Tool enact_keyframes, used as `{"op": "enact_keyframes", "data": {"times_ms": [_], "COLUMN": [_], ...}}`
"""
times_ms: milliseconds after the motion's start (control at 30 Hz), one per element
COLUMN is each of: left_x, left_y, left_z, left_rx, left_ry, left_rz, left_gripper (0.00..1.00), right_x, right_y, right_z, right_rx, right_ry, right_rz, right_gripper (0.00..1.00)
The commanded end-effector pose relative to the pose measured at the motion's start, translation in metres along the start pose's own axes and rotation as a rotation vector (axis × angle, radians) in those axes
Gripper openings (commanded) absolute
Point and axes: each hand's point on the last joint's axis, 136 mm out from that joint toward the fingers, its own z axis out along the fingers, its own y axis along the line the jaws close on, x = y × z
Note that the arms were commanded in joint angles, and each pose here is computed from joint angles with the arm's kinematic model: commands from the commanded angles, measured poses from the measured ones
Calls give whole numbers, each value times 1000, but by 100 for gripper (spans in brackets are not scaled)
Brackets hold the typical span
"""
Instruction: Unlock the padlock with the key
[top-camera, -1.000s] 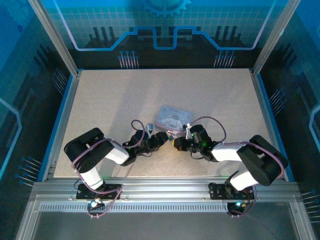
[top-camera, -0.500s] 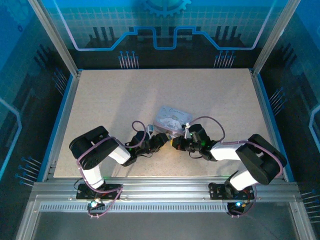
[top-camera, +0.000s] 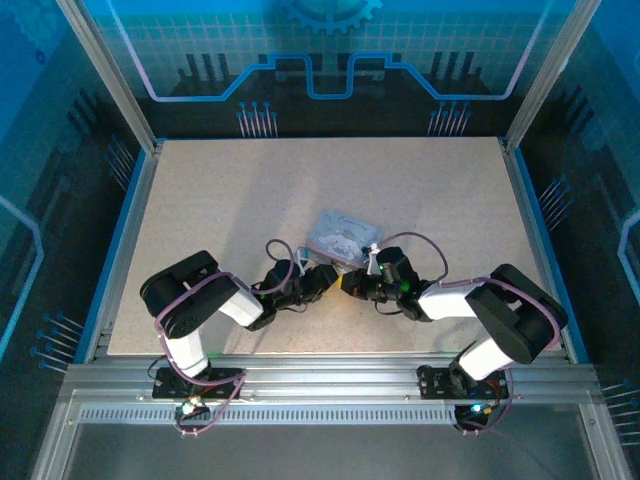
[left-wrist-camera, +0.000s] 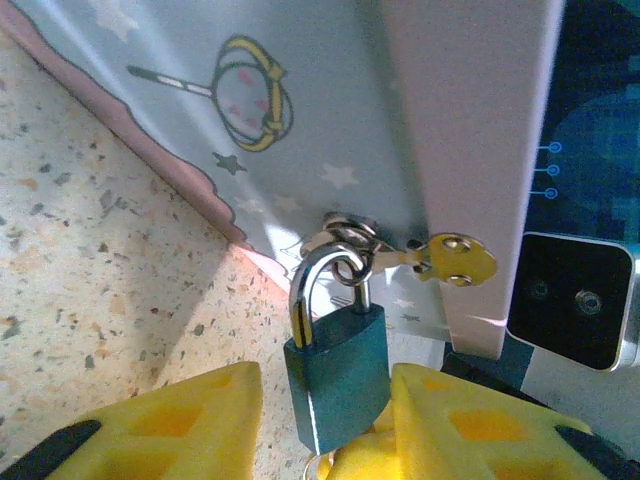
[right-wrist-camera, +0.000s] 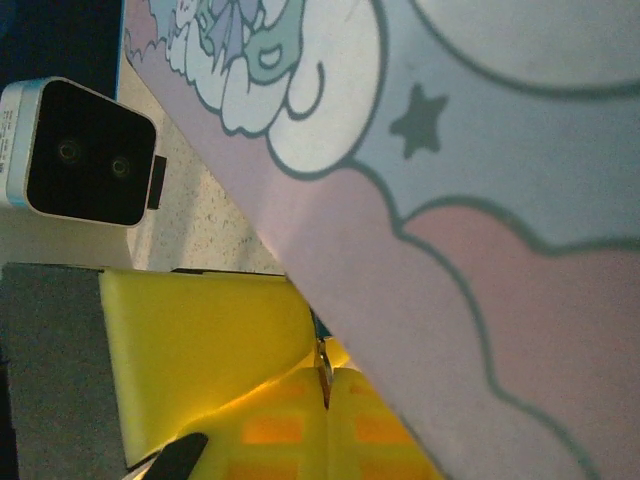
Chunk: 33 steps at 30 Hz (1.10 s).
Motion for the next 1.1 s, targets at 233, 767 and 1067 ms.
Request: {"op": "enact_keyframes", "data": {"times_ms": [233, 767, 1067], "left_x": [-6, -9, -9], "left_y": [-8, -13, -24], "left_z": [3, -4, -9], "left_rx": [31, 14, 22], "left_ry": [-32, -45, -42], "left_rz": [-2, 35, 42], "left_gripper": [21, 12, 12], "right_x": [5, 8, -16], "right_y": [12, -11, 22], "right_z": [0, -35, -83], "right_rx": [-38, 98, 157], "right_ry": [17, -44, -229], "right_rz": [19, -172, -599], "right_gripper": [7, 37, 71]}}
